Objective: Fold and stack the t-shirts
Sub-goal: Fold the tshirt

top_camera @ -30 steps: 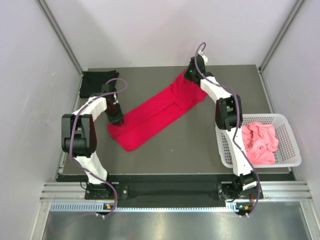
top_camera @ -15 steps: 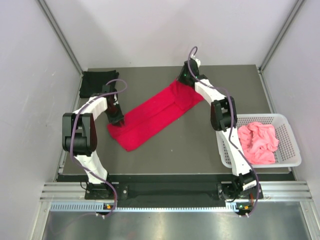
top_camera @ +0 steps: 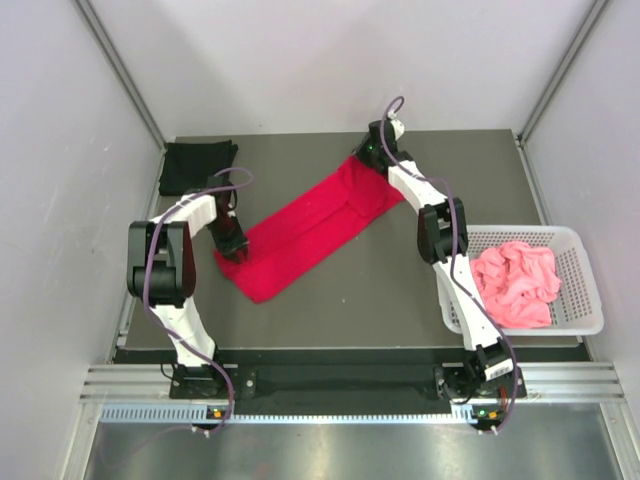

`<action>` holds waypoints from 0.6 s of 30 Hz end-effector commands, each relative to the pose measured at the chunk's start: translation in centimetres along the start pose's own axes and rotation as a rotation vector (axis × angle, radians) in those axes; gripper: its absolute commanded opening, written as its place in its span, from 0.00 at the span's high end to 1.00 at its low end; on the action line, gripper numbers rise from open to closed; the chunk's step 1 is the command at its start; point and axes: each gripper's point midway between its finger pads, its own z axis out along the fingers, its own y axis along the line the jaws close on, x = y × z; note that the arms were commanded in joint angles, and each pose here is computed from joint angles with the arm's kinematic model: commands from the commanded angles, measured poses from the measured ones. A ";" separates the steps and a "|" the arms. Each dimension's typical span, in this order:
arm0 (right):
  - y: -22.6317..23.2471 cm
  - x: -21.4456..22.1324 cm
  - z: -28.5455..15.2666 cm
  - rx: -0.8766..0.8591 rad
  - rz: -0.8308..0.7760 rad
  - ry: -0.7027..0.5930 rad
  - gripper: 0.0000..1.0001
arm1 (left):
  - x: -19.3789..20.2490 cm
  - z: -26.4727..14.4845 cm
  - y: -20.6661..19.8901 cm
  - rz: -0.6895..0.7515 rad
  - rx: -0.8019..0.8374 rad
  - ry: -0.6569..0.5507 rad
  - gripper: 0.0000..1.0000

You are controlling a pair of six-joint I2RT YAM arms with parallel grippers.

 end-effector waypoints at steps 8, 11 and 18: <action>-0.7 0.1 1.2 -0.015 0.087 0.000 0.75 | 6.6 0.8 4.1 -0.030 -0.129 0.191 0.69; 0.3 -0.8 0.6 -0.039 0.069 -0.010 0.75 | 6.7 0.2 4.0 -0.024 -0.112 0.186 0.70; 4.7 -3.7 -3.2 -0.110 0.007 -0.026 0.70 | 1.7 -5.9 0.5 0.071 0.072 -0.103 0.66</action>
